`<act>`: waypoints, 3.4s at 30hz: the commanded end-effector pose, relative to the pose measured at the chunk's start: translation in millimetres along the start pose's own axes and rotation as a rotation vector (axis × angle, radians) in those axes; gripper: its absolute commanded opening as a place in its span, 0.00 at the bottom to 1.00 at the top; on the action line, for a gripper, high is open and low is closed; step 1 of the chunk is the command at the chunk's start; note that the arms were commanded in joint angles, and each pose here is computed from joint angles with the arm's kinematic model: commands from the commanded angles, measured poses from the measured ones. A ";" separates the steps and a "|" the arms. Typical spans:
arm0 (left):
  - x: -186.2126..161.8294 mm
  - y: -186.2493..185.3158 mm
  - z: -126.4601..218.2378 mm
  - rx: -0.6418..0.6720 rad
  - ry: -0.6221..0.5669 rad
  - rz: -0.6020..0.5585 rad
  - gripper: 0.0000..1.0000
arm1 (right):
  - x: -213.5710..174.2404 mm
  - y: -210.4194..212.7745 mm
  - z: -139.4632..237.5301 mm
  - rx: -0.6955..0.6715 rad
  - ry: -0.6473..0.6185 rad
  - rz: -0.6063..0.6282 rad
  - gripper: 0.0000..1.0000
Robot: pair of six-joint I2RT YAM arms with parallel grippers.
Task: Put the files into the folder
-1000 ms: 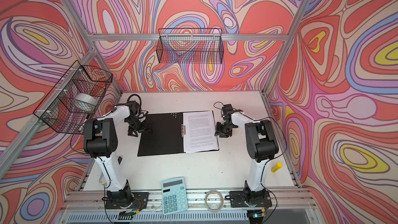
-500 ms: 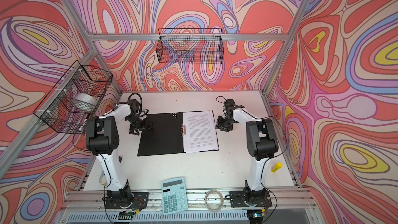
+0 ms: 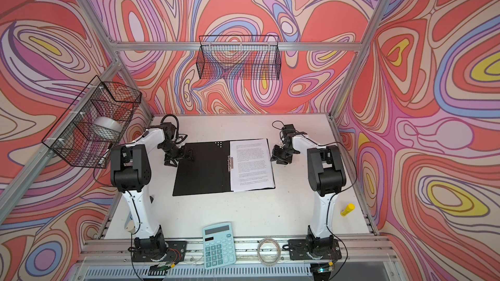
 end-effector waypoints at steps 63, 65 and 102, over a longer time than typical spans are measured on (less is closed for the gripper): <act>0.1 -60.8 26.5 -0.466 -0.022 -0.130 0.98 | -11.2 -28.3 -37.9 -0.098 0.174 0.016 0.39; -0.4 -63.4 29.3 -0.484 -0.025 -0.135 0.98 | -11.6 -28.6 -37.9 -0.099 0.176 0.017 0.39; 3.0 -87.1 82.9 -0.722 -0.114 -0.152 0.96 | -11.3 -31.2 -44.1 -0.108 0.190 0.017 0.39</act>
Point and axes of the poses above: each gripper's point midway between its finger pads, its own z axis back along the fingers, its own y axis along the line the jaws close on, x = y × z, the point moved 2 cm from there along z, back along the fingers, and after that the axes turned 11 degrees about -z, right-handed, at the moved point
